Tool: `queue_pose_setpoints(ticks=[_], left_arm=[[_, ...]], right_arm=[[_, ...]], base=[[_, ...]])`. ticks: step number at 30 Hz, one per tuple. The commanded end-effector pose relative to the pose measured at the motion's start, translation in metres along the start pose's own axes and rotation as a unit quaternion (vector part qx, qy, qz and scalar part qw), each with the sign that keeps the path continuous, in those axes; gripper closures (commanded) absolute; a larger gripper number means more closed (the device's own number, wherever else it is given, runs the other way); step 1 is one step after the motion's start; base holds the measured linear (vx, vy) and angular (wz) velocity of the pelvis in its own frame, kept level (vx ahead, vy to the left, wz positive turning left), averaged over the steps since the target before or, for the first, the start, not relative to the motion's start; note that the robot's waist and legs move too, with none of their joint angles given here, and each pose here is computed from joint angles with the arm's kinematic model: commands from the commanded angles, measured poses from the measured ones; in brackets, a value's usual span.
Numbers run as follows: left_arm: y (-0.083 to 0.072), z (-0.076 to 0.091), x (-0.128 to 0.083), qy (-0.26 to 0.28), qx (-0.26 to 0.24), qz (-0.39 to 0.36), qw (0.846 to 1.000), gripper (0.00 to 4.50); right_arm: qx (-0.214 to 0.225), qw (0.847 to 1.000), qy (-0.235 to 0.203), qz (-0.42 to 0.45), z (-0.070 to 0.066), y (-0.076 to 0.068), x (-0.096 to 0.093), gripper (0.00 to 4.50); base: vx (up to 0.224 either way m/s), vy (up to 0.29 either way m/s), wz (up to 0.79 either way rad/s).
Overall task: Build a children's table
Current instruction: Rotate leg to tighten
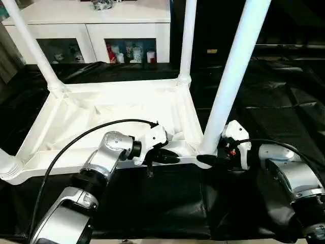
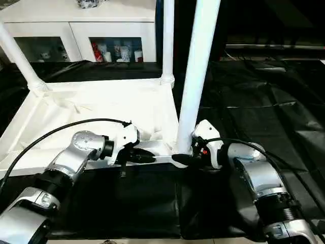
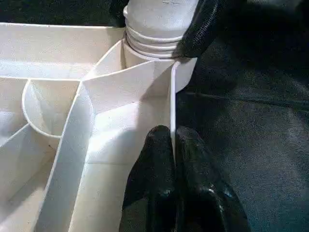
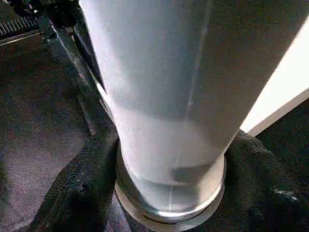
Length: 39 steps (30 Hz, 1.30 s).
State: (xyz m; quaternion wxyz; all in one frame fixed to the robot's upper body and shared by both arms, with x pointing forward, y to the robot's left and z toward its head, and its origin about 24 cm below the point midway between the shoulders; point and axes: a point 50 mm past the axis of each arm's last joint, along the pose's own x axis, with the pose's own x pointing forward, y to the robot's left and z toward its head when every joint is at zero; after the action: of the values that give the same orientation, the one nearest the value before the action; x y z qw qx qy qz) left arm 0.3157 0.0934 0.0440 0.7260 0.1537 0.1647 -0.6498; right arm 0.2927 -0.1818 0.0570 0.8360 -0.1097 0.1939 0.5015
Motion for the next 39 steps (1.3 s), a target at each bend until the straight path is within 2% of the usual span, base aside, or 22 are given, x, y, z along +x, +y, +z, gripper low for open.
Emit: queue_pose_setpoints(ticks=[1,3,5,7,9,11,13,15,19,21,22,24,25,27,30,32,34,39], left_arm=[[-0.004,0.002,0.002,-0.039,-0.011,-0.013,0.999,4.5],[-0.004,0.001,0.002,-0.033,-0.011,-0.005,0.999,4.5],[0.001,-0.001,0.006,-0.016,-0.008,0.033,0.999,4.5],[0.01,-0.004,0.012,0.01,-0.01,0.104,0.994,4.5],[0.013,-0.004,0.017,0.012,-0.023,0.135,0.991,4.5],[0.014,-0.001,0.026,0.014,-0.036,0.16,0.986,4.5],[0.012,0.005,0.041,0.011,-0.048,0.17,0.984,4.5],[0.008,0.012,0.055,0.004,-0.054,0.172,0.984,4.5],[0.006,0.02,0.065,-0.009,-0.043,0.16,0.986,4.5],[0.006,0.02,0.065,-0.009,-0.043,0.159,0.986,4.5],[0.008,0.019,0.061,-0.004,-0.045,0.162,0.986,4.5],[0.014,0.013,0.049,0.004,-0.044,0.166,0.985,4.5],[0.015,0.011,0.045,0.007,-0.042,0.166,0.985,4.5],[0.016,0.01,0.041,0.007,-0.039,0.162,0.986,4.5],[0.015,0.006,0.023,-0.005,-0.021,0.118,0.993,4.5],[0.014,0.005,0.019,-0.008,-0.016,0.108,0.994,4.5],[0.011,0.003,0.01,-0.012,-0.005,0.073,0.997,4.5],[0.006,0.005,0.002,-0.033,-0.012,0.026,0.999,4.5]], right_arm=[[0.005,1.0,-0.004,-0.001,-0.002,0.001,0.003,1.76],[0.015,1.0,-0.006,-0.022,-0.004,-0.001,0.005,1.79],[0.032,0.996,-0.009,-0.084,-0.01,-0.008,0.01,1.8],[0.067,0.983,-0.016,-0.171,-0.016,-0.017,0.017,1.81],[0.109,0.97,-0.022,-0.216,-0.022,-0.019,0.022,1.81],[0.15,0.95,-0.022,-0.275,-0.027,-0.021,0.031,1.81],[0.161,0.937,-0.022,-0.31,-0.024,-0.018,0.047,1.81],[0.164,0.933,-0.029,-0.32,-0.016,-0.013,0.063,1.81],[0.133,0.949,-0.07,-0.278,0.004,-0.007,0.078,1.81],[0.13,0.95,-0.073,-0.275,0.005,-0.007,0.078,1.26],[0.117,0.956,-0.084,-0.256,0.009,-0.007,0.077,1.09],[0.093,0.963,-0.094,-0.235,0.012,-0.012,0.066,1.02],[0.089,0.963,-0.097,-0.235,0.013,-0.015,0.061,0.84],[0.082,0.965,-0.097,-0.23,0.014,-0.017,0.057,0.75],[0.025,0.985,-0.065,-0.159,0.012,-0.022,0.027,0.57],[0.011,0.989,-0.055,-0.14,0.011,-0.021,0.02,0.57],[-0.016,0.995,-0.035,-0.091,0.008,-0.019,0.003,0.57],[-0.027,0.999,-0.014,-0.044,0.005,-0.015,-0.008,0.57]], base=[[0.0,0.0,0.0],[0.0,0.0,0.0],[0.0,0.0,0.0],[0.0,0.0,0.0],[0.0,0.0,0.0],[0.0,0.0,0.0],[0.0,0.0,0.0],[0.0,0.0,0.0],[0.0,0.0,0.0],[0.0,0.0,0.0],[0.0,0.0,0.0],[0.0,0.0,0.0],[0.0,0.0,0.0],[0.0,0.0,0.0],[0.0,0.0,0.0],[0.0,0.0,0.0],[0.0,0.0,0.0],[0.0,0.0,0.0]])
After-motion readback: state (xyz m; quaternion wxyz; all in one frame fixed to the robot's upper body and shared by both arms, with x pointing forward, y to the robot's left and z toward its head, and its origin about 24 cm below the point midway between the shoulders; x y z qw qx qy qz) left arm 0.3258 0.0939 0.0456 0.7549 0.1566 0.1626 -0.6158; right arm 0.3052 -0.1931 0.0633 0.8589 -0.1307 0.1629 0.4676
